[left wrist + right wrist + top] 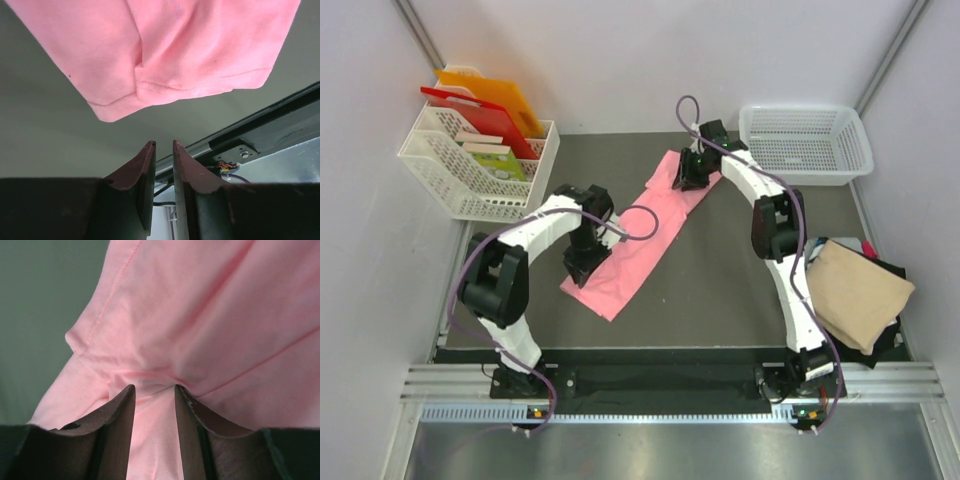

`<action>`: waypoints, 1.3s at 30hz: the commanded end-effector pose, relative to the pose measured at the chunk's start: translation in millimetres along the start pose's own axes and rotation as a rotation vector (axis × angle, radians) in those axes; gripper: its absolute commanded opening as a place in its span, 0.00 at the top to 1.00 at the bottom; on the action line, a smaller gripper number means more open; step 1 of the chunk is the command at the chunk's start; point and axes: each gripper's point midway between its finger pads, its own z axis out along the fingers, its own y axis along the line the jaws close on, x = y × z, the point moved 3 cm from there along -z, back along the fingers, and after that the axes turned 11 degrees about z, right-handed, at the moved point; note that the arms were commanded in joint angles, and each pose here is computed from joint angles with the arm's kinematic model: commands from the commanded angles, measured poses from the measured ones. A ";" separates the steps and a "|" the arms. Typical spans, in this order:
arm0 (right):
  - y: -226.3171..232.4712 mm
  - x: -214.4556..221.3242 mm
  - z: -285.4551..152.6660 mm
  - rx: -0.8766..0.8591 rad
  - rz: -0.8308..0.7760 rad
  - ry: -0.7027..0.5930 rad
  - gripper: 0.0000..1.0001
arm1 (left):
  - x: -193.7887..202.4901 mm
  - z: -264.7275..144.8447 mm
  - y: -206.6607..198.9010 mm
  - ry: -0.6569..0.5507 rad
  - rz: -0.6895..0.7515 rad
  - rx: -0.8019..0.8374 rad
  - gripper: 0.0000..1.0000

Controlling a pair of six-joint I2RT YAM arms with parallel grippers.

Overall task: Fold and stack the t-shirts
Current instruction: Rotate the tshirt 45 degrees

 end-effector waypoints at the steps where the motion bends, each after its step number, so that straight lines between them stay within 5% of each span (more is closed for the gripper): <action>1: -41.7 -51.2 -6.0 0.094 -0.024 -0.153 0.62 | -34.5 6.7 9.3 -0.074 0.005 0.040 0.75; 13: -36.5 -51.2 4.1 0.017 -0.050 -0.137 0.63 | -88.3 49.9 37.2 -0.081 -0.009 0.034 0.76; 28: -42.1 -46.8 8.3 0.054 -0.049 -0.129 0.67 | 5.7 79.8 10.8 0.114 0.035 0.006 0.78; 35: -13.6 -46.6 -13.5 0.061 -0.109 -0.157 0.64 | -20.0 32.0 13.4 -0.003 -0.023 -0.025 0.79; 39: 27.4 -59.5 -60.9 0.014 -0.161 -0.230 0.57 | -53.0 -54.2 28.0 -0.182 -0.061 -0.152 0.78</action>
